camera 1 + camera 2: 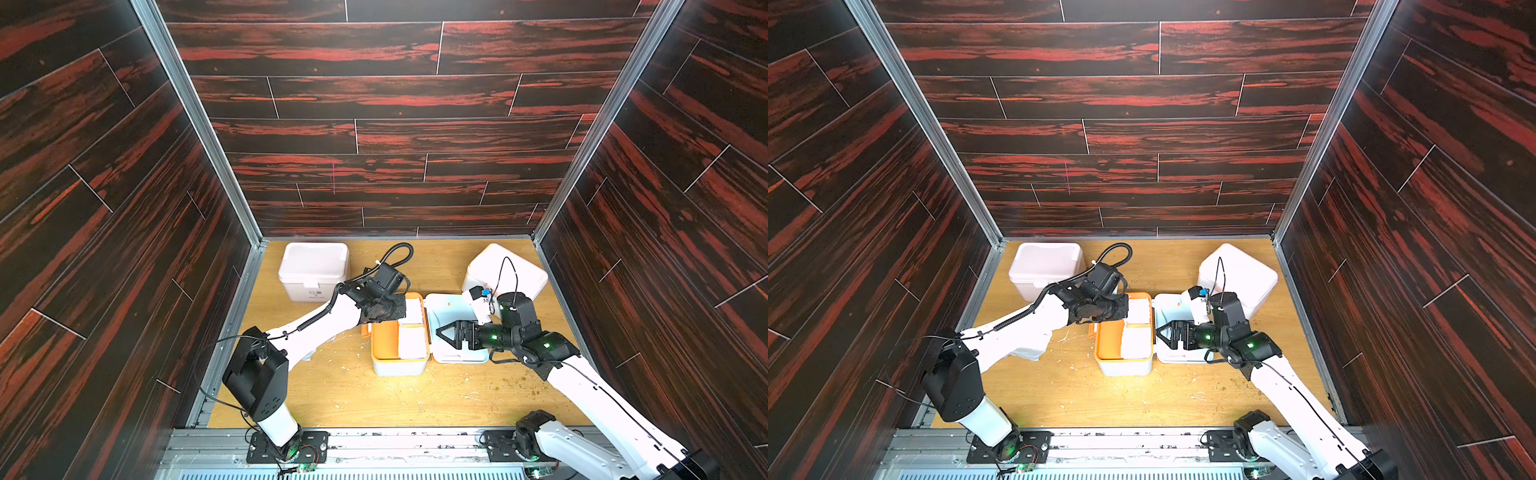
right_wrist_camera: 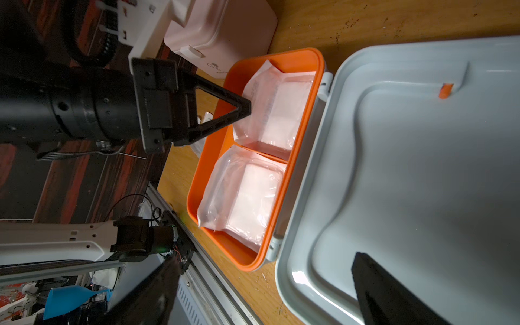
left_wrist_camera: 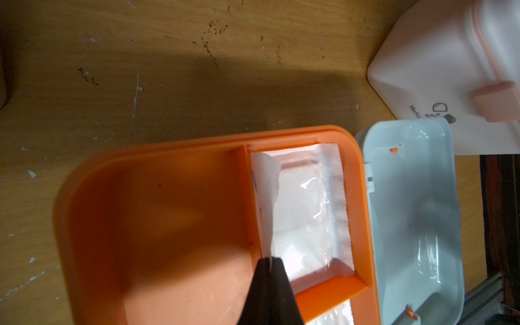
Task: Open first aid kits and take out gauze
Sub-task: Pick up the gauze from the first aid kit.
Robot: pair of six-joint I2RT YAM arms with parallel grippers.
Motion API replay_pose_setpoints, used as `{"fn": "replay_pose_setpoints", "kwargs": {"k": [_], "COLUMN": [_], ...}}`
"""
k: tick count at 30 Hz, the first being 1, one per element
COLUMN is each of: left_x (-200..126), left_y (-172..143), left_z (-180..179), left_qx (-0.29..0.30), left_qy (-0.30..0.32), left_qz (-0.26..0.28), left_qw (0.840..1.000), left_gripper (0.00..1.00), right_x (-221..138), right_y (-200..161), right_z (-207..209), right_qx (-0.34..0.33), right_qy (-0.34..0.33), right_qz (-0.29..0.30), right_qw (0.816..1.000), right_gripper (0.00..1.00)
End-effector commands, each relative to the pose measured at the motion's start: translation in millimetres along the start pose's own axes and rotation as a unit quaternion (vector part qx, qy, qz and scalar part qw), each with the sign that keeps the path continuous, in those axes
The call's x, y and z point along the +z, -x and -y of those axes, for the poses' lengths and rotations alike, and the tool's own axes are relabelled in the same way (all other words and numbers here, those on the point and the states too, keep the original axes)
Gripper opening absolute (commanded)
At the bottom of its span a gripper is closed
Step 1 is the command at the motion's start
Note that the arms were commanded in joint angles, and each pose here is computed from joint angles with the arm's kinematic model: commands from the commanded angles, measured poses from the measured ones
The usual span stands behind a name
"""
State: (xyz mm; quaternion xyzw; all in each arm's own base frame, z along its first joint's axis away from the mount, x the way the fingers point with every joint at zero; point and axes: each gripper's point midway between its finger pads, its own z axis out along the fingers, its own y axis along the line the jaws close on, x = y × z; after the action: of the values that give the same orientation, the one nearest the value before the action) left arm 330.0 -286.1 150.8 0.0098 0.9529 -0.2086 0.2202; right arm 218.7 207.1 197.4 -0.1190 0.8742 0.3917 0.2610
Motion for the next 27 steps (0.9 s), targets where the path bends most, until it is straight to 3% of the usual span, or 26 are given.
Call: {"fn": "replay_pose_setpoints", "kwargs": {"k": [1, 11, 17, 21, 27], "left_x": [-30, -92, -126, -140, -167], "left_y": [18, 36, 28, 7, -33], "left_z": [5, -13, -59, -106, -175], "left_qx": [-0.007, -0.067, -0.145, -0.210, -0.292], "left_qy": [-0.011, -0.024, 0.036, 0.111, 0.224], "left_qz": [0.043, 0.167, 0.220, 0.244, 0.285], "left_qw": [0.999, 0.983, 0.964, 0.940, 0.885], "left_gripper": [0.00, 0.00, 0.00, 0.00, 0.00], "right_x": [-3, -4, -1, 4, 18], "right_y": [0, 10, 14, 13, 12], "right_z": [-7, -28, -46, -60, -70], "right_qx": [-0.018, -0.056, -0.083, -0.103, -0.112], "right_qy": [0.009, 0.026, 0.044, 0.057, 0.060], "right_qz": [0.002, 0.012, 0.009, 0.000, -0.022], "right_qw": [1.000, 0.998, 0.996, 0.993, 0.992], "right_gripper": [0.99, 0.99, 0.99, 0.99, 0.99]}}
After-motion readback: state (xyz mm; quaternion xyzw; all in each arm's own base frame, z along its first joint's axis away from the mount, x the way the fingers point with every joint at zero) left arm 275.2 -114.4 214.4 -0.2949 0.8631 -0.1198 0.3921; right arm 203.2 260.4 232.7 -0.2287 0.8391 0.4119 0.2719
